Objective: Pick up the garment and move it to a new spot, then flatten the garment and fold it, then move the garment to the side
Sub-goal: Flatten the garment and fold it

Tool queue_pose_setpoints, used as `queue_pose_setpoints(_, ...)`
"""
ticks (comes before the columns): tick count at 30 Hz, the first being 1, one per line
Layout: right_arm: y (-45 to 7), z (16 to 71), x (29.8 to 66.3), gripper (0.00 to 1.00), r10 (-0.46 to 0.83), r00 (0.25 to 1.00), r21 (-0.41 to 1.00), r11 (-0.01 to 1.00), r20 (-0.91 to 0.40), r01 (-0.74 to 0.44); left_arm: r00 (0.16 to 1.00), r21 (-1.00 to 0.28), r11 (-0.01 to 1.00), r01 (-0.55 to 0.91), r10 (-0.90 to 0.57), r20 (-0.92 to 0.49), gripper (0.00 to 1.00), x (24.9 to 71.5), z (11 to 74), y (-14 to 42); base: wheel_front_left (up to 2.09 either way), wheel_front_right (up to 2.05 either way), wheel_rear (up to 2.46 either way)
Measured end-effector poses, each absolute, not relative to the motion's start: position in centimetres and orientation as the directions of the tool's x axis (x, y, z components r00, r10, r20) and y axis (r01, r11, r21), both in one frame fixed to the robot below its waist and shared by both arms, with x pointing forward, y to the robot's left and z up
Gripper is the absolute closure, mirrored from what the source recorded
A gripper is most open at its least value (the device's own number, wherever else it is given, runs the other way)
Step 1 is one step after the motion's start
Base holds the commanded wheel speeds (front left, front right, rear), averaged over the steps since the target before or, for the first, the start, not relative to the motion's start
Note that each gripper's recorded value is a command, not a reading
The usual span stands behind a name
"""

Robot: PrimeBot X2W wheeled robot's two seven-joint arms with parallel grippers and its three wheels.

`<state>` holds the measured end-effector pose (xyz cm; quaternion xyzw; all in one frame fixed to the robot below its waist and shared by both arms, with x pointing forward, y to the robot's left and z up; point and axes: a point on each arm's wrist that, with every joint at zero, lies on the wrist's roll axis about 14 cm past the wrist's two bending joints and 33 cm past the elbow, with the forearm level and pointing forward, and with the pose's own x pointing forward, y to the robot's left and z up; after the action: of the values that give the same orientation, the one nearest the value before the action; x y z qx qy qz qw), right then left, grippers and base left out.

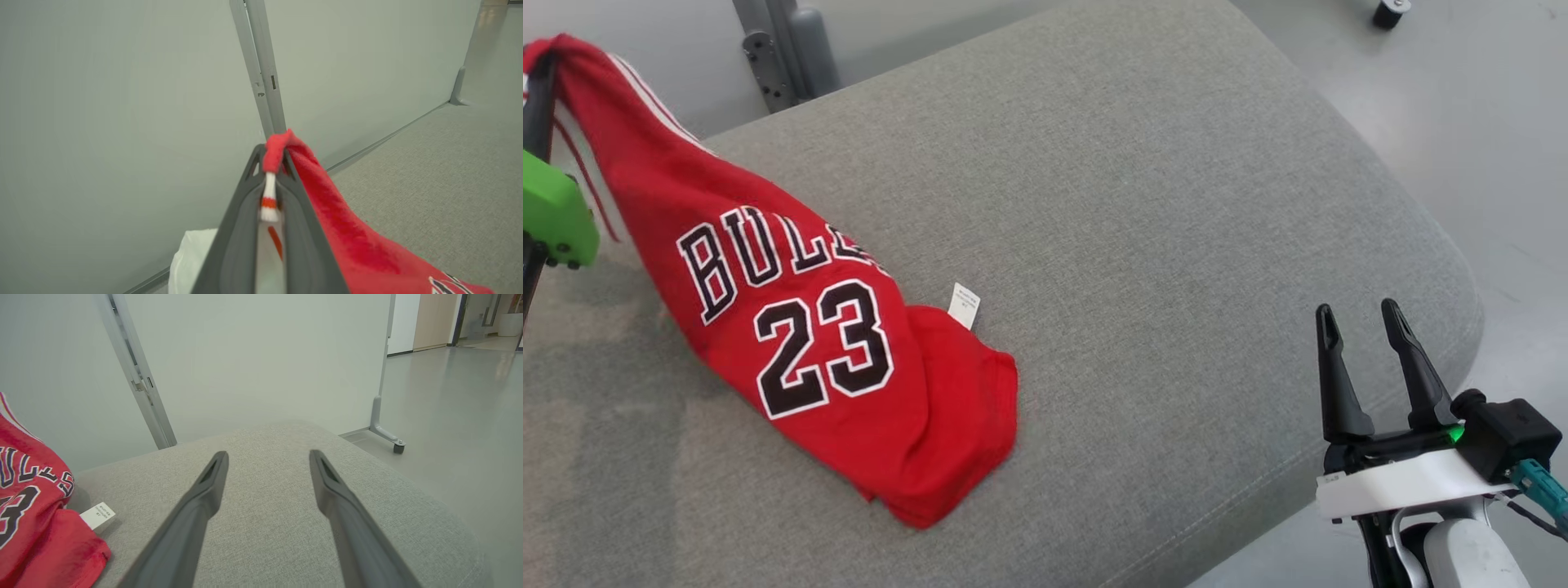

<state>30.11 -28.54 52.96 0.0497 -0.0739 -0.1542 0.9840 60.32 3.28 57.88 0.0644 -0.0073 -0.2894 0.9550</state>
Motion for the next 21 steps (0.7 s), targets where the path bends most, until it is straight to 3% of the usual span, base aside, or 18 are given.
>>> queue_pose_setpoints(4,-29.4,52.3,29.7,0.0,-0.342,0.934,0.109,0.937,0.102,0.331,0.845,0.109,0.84,0.532,-0.517,-0.139,1.0,61.2,52.2,4.1,0.0,0.0,0.0)
queue_pose_setpoints(5,-29.5,52.1,29.7,0.0,-0.346,0.933,0.106,0.936,0.096,0.336,0.851,0.104,0.849,0.518,-0.499,-0.161,0.87,61.3,50.8,4.5,0.0,0.0,0.0)
queue_pose_setpoints(6,-29.6,52.0,29.6,0.0,-0.352,0.932,0.102,0.934,0.091,0.343,0.855,0.101,0.856,0.507,-0.484,-0.187,0.62,61.2,49.5,4.8,0.0,0.0,0.0)
queue_pose_setpoints(7,-29.8,51.9,29.5,0.0,-0.357,0.93,0.099,0.932,0.086,0.349,0.855,0.101,0.86,0.5,-0.472,-0.217,0.03,61.1,48.2,5.2,0.0,0.0,0.0)
queue_pose_setpoints(10,-30.0,51.7,29.6,0.0,-0.361,0.929,0.085,0.931,0.078,0.355,0.853,0.093,0.877,0.472,-0.427,-0.3,0.0,60.4,44.9,6.0,0.0,0.0,0.0)
queue_pose_setpoints(14,-29.7,51.8,29.8,0.0,-0.347,0.934,0.076,0.937,0.083,0.341,0.869,0.081,0.899,0.43,-0.388,-0.308,0.0,59.6,44.3,7.0,0.0,0.0,0.0)
queue_pose_setpoints(21,-28.2,51.8,30.0,0.0,-0.297,0.95,0.071,0.954,0.094,0.291,0.933,0.051,0.942,0.333,-0.321,-0.16,0.0,57.7,48.6,9.2,0.0,0.0,0.0)
